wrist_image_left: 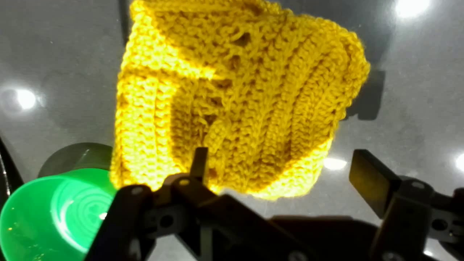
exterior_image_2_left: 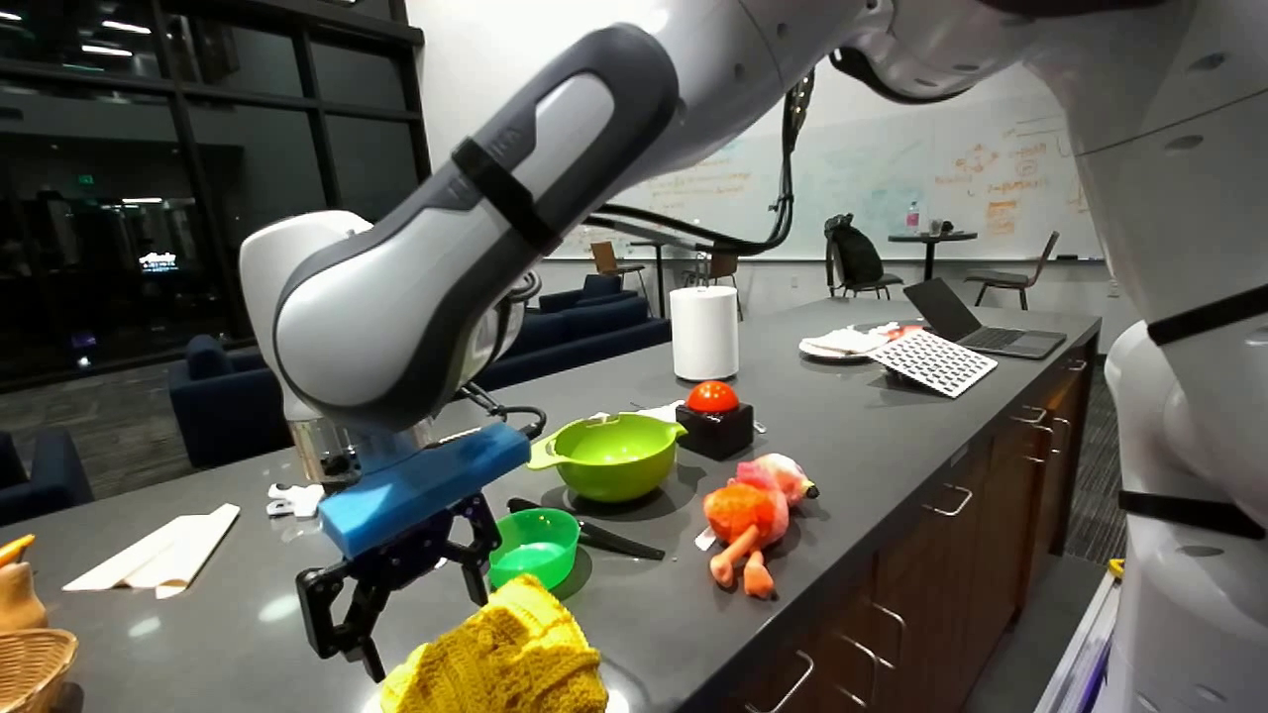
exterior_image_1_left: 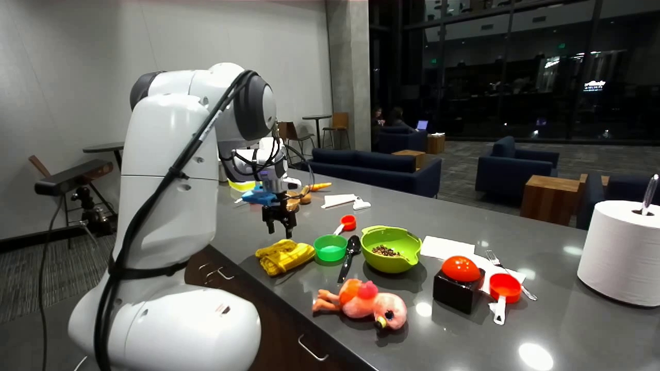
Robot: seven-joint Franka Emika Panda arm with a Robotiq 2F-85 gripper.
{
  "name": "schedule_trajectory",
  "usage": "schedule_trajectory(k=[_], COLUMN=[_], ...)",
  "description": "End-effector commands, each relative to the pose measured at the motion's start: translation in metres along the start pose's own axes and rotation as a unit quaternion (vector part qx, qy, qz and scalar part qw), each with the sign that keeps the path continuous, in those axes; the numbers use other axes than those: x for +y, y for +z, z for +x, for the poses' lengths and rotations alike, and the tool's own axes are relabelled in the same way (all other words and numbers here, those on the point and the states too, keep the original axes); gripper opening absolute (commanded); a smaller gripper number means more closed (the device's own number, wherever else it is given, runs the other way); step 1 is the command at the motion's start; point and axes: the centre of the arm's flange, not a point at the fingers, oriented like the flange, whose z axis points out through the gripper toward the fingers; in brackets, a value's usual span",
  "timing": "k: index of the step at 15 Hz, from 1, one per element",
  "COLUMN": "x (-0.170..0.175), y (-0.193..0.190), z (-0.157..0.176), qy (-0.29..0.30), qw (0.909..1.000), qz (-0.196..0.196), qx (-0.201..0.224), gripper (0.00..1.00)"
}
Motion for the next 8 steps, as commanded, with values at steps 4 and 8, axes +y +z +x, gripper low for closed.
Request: schedule_trajectory(k=[4,8], x=[-0.004,-0.012], y=[0.015,0.024], z=[0.003,0.001], qy=[-0.132,-0.219], qw=[0.9902,0.9733], qz=[0.0,-0.002], qx=[-0.046,-0.07], gripper=[1.0,1.0])
